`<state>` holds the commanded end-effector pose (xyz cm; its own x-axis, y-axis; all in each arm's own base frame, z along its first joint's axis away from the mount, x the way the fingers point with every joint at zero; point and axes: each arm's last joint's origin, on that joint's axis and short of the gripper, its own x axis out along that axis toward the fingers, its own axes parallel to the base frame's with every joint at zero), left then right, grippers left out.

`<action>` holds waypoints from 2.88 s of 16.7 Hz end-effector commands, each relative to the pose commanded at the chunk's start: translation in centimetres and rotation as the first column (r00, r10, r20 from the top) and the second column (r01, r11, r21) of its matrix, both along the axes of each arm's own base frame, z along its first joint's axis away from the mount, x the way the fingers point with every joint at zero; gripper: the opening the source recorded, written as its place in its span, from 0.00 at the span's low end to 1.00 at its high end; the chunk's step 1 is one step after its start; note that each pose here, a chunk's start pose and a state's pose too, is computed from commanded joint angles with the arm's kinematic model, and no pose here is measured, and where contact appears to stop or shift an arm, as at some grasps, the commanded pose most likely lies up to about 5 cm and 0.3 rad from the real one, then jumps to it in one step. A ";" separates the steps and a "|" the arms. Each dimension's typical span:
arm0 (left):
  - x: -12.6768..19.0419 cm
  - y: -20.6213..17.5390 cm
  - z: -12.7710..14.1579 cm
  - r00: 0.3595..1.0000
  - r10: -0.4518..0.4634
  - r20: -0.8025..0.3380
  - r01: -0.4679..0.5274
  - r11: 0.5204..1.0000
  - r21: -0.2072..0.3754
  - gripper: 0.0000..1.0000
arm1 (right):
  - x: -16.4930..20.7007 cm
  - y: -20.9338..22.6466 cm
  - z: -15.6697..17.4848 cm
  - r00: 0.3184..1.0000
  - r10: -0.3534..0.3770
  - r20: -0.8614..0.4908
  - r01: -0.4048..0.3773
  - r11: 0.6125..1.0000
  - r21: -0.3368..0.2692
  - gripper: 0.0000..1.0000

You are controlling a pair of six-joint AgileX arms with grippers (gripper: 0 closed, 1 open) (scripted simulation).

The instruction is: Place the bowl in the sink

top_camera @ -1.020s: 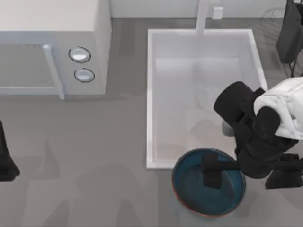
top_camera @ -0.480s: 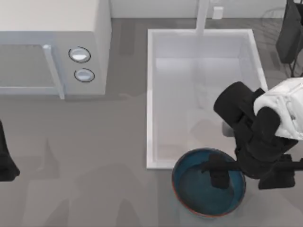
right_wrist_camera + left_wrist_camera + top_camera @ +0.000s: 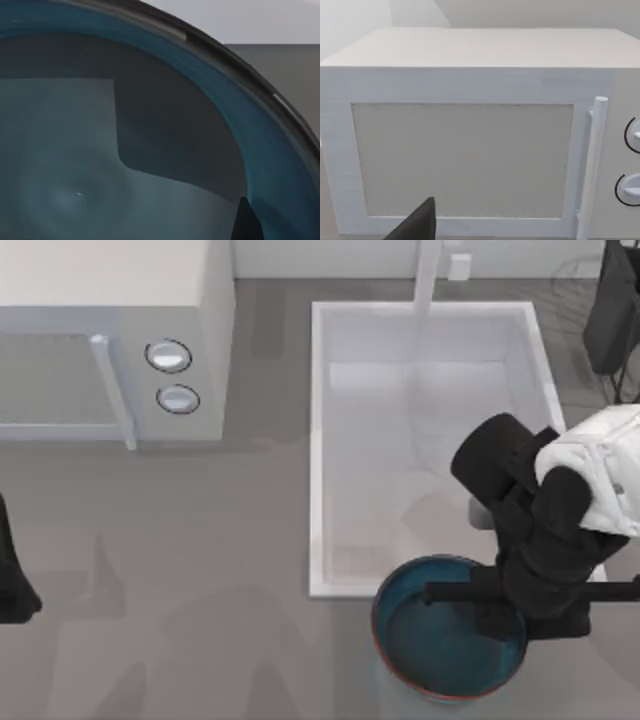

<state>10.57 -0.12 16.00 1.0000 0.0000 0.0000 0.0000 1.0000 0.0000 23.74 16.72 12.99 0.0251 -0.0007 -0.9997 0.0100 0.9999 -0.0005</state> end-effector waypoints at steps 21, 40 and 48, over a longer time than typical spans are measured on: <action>0.0 0.0 0.0 1.000 0.000 0.000 0.000 1.000 0.000 1.00 | 0.3 0.3 13.5 1.000 -0.002 -0.015 0.002 1.000 -0.009 0.00; 0.0 0.0 0.0 1.000 0.000 0.000 0.000 1.000 0.000 1.00 | 3.7 4.2 11.7 0.833 0.139 0.536 -0.199 0.978 0.055 0.00; 0.0 0.0 0.0 1.000 0.000 0.000 0.000 1.000 0.000 1.00 | 5.7 3.9 10.7 0.536 0.077 0.841 -0.152 0.988 0.006 0.00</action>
<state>10.57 -0.12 16.00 1.0000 0.0000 0.0000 0.0000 1.0000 0.0000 29.45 20.65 23.65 0.8437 0.1318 -0.5204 -0.1458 0.9892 0.0140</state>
